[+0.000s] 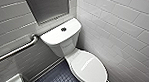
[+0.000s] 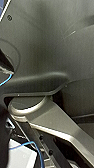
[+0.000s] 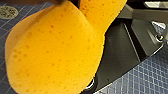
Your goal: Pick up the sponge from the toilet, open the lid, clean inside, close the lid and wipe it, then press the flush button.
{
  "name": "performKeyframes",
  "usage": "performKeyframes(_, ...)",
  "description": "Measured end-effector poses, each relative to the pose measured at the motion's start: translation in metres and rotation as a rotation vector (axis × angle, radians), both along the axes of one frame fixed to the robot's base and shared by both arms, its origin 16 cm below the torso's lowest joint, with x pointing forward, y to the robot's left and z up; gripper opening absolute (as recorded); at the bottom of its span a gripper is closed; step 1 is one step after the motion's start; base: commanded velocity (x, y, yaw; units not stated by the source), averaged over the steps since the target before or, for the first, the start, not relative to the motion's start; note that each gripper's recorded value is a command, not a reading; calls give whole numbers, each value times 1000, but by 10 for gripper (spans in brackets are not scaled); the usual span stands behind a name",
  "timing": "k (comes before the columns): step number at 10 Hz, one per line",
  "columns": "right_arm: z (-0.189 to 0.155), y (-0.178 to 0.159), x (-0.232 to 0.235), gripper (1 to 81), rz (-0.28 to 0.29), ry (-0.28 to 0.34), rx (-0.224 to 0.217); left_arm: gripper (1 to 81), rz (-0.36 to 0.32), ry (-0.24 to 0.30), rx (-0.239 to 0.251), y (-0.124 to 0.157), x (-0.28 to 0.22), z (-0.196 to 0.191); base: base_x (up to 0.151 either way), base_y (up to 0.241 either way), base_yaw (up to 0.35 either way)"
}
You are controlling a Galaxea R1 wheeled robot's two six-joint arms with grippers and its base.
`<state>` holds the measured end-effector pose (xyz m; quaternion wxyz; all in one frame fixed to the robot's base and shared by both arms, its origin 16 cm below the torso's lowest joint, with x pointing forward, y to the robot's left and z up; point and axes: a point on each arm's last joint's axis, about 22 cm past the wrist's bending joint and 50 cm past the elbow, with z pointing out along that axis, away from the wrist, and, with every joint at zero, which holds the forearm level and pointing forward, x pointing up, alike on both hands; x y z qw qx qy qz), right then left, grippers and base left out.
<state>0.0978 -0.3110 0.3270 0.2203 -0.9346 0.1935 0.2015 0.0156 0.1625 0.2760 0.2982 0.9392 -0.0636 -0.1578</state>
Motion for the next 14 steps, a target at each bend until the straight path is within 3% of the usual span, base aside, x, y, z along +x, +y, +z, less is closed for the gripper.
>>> performKeyframes(4, 22, 17, -39, 10, -12, -47, 2, 811, -2, -76, 1, 0, 10, 33, 0, 0, 0)
performKeyframes(8, 31, -8, -68, 10, -15, -107, -57, 811, -9, -117, 13, 4, 5, 63, 0, 0, 0)
performKeyframes(13, 43, 12, -138, 10, 5, -86, -68, 811, -7, -72, 52, 5, -32, 86, 0, 0, 0)
performKeyframes(14, 45, 16, -148, 10, 17, -94, -74, 811, -3, -83, 54, 4, -30, 90, 0, 0, 0)
